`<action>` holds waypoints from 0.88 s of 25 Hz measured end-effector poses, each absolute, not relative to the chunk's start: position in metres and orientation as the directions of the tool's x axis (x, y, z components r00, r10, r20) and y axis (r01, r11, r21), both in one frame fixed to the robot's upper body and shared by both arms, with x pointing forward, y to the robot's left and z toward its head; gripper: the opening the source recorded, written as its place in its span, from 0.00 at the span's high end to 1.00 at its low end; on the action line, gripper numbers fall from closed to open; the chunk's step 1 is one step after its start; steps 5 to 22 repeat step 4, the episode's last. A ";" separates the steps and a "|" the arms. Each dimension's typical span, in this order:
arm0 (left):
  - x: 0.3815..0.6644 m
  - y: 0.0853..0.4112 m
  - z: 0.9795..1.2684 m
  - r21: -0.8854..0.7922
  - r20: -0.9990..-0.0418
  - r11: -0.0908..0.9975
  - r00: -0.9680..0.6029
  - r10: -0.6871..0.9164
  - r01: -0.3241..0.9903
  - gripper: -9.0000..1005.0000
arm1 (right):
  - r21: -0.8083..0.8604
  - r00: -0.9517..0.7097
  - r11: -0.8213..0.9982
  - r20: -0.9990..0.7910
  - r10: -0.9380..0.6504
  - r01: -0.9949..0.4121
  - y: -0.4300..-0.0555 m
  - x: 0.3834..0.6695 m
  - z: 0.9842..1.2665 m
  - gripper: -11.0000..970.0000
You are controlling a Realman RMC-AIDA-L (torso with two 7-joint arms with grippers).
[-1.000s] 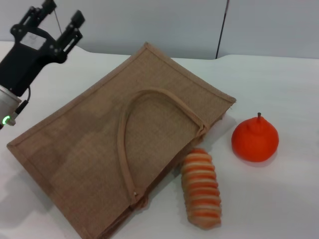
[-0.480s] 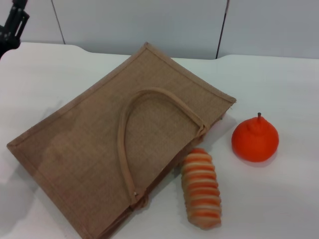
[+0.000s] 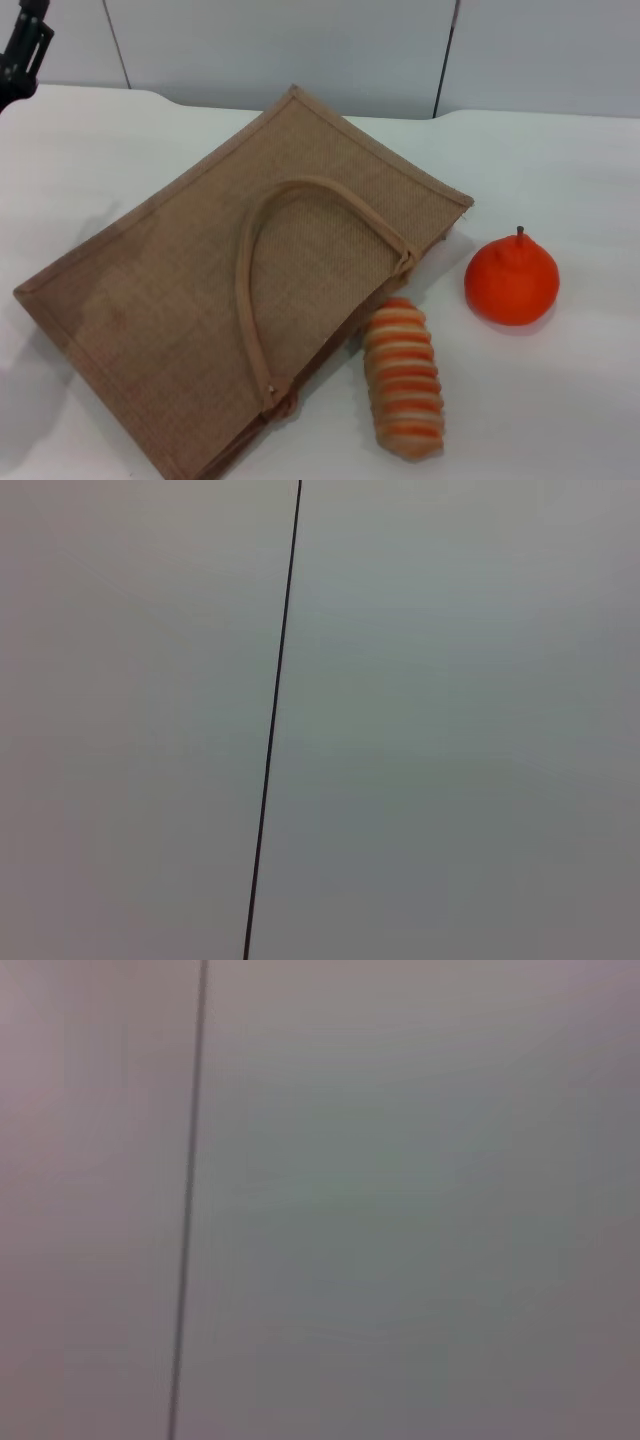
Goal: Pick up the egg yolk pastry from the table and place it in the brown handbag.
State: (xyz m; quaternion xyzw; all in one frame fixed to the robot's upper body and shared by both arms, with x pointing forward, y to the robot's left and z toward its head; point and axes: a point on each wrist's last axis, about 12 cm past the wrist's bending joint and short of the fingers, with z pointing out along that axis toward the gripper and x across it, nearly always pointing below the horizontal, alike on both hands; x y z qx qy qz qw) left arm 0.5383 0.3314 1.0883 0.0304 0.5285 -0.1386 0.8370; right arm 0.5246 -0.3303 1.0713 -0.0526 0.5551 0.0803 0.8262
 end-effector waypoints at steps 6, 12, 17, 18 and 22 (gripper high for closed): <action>0.538 0.332 1.088 -0.095 -0.893 0.960 0.403 -0.199 0.263 0.29 | 0.004 0.369 0.982 -0.927 0.074 -0.187 -0.331 0.525 1.071 0.09; 0.538 0.332 1.088 -0.095 -0.893 0.960 0.403 -0.199 0.263 0.29 | 0.004 0.369 0.982 -0.927 0.074 -0.187 -0.331 0.525 1.071 0.09; 0.538 0.332 1.088 -0.095 -0.893 0.960 0.403 -0.199 0.263 0.29 | 0.004 0.369 0.982 -0.927 0.074 -0.187 -0.331 0.525 1.071 0.09; 0.538 0.332 1.088 -0.095 -0.893 0.960 0.403 -0.199 0.263 0.29 | 0.004 0.369 0.982 -0.927 0.074 -0.187 -0.331 0.525 1.071 0.09; 0.538 0.332 1.088 -0.095 -0.893 0.960 0.403 -0.199 0.263 0.29 | 0.004 0.369 0.982 -0.927 0.074 -0.187 -0.331 0.525 1.071 0.09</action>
